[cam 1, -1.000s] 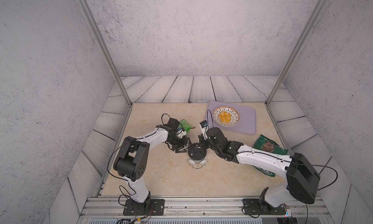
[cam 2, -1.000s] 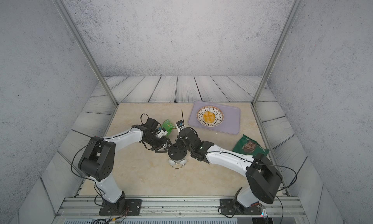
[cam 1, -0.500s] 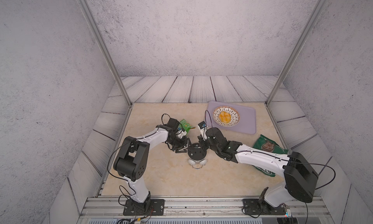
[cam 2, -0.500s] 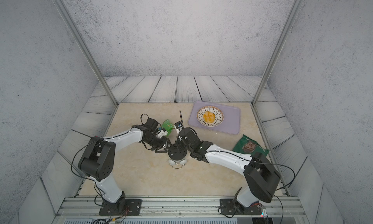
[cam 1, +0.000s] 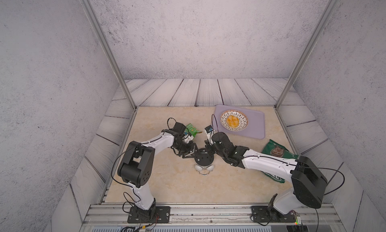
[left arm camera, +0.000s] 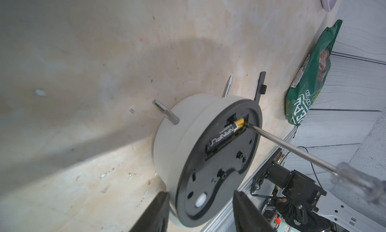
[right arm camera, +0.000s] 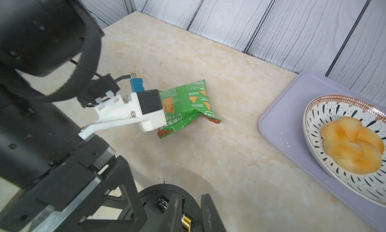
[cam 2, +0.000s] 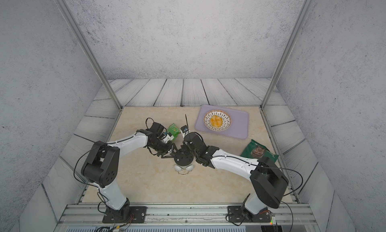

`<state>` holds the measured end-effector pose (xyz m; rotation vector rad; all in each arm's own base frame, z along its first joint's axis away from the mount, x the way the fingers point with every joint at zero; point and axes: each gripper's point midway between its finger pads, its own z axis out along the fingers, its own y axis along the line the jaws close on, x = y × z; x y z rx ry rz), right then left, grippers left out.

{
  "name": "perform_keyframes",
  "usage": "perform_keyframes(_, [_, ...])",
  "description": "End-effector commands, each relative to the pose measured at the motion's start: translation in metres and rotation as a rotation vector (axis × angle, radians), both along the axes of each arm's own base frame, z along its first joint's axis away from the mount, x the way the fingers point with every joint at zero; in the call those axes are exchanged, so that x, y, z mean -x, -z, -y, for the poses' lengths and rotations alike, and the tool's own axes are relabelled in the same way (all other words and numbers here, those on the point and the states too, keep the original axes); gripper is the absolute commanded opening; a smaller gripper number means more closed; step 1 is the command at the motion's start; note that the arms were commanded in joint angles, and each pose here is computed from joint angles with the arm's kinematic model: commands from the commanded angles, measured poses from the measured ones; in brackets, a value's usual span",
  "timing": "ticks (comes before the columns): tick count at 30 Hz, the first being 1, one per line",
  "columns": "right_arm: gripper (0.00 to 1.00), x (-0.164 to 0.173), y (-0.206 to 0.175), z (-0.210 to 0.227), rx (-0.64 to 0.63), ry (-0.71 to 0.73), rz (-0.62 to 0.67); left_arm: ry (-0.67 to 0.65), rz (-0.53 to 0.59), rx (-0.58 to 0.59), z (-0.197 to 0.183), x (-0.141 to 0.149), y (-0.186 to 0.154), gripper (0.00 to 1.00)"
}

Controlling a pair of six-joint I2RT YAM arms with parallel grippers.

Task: Remove the battery from the alarm
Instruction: Release the battery from the alarm.

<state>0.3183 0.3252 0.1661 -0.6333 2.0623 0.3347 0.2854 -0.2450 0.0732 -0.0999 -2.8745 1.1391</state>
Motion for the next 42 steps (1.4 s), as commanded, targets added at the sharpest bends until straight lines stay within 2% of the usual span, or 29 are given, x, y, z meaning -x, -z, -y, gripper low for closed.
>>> perform_keyframes(1, [0.0, 0.0, 0.013, 0.002, 0.015, 0.027, -0.036, 0.002, -0.035, 0.012, 0.0, 0.004, 0.006, 0.51])
perform_keyframes(7, [0.0, 0.009, 0.034, 0.007, -0.039, 0.06, -0.11, 0.005, -0.054, 0.02, 0.002, 0.008, 0.01, 0.48])
perform_keyframes(13, [0.0, 0.02, 0.048, 0.018, -0.276, 0.081, -0.19, 0.017, -0.088, 0.0, 0.003, 0.016, 0.021, 0.44])
perform_keyframes(20, [0.0, 0.024, 0.048, 0.035, -0.558, 0.104, -0.162, 0.036, -0.12, -0.036, 0.003, 0.024, 0.033, 0.35])
perform_keyframes(29, [0.0, 0.021, 0.041, 0.036, -0.787, 0.052, -0.217, 0.04, -0.109, -0.058, 0.002, 0.023, 0.035, 0.3])
perform_keyframes(35, [0.0, 0.021, 0.03, 0.046, -0.883, 0.035, -0.216, 0.039, -0.1, -0.07, 0.0, 0.022, 0.034, 0.3])
perform_keyframes(42, [0.0, 0.018, 0.02, 0.058, -0.924, 0.053, -0.19, 0.035, -0.09, -0.077, -0.001, 0.021, 0.033, 0.3])
